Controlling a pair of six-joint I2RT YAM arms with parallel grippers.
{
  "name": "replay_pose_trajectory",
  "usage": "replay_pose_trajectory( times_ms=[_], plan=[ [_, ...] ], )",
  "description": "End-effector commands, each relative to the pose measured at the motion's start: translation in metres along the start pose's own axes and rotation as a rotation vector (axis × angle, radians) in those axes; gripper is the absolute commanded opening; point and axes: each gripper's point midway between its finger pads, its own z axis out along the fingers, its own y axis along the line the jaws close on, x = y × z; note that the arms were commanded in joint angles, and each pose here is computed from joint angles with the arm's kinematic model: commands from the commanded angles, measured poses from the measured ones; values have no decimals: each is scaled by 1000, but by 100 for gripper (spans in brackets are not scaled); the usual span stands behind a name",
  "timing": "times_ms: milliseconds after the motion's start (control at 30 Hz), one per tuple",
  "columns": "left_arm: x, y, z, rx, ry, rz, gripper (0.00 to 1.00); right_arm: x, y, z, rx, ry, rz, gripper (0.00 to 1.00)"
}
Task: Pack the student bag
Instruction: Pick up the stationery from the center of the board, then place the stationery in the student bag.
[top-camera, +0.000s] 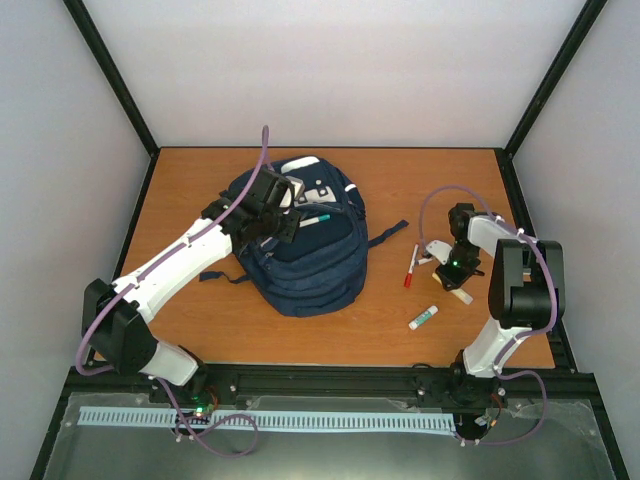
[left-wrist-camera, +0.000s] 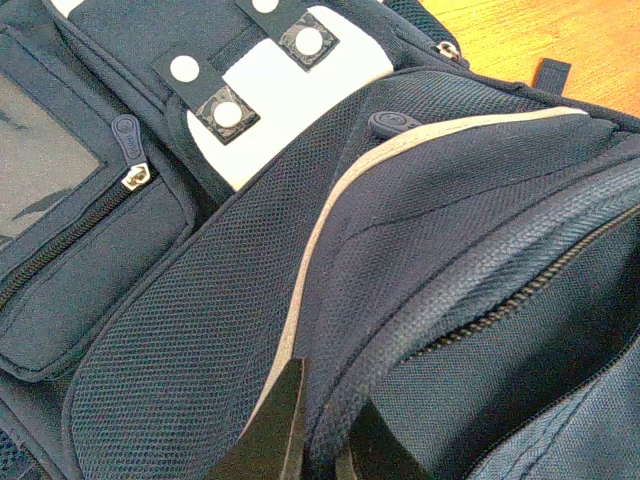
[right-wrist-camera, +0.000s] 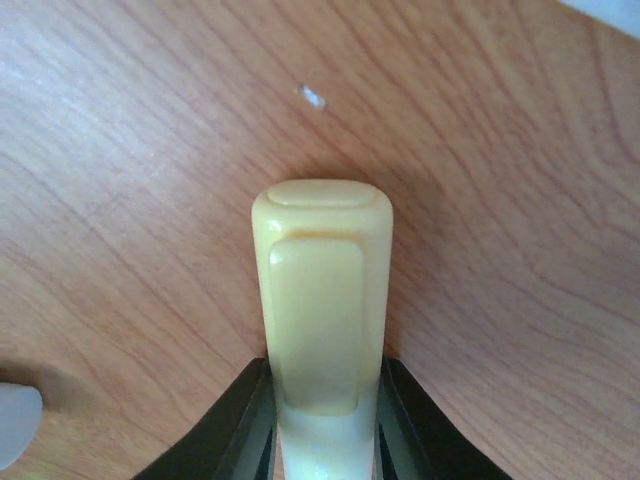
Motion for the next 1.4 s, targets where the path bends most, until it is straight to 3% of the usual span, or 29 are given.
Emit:
replay_pose_trajectory(
  times_ms=[0, 300, 467, 800, 1033, 1367],
  plan=[
    [-37, -2, -26, 18, -118, -39, 1, -4, 6, 5, -15, 4, 6, 23],
    [-37, -2, -26, 17, -114, -33, 1, -46, 37, -47, 30, -131, -107, 13],
    [-38, -9, -29, 59, -121, -37, 1, -86, 90, -109, 25, -298, -307, 9],
    [-40, -9, -33, 61, -132, -37, 1, -155, 169, -219, 350, -595, -656, 9],
    [-40, -15, -34, 97, -137, -36, 1, -187, 205, -240, 646, -630, -888, 9],
    [-40, -14, -34, 91, -136, -34, 1, -227, 234, -226, 802, -623, -1089, 10]
  ],
)
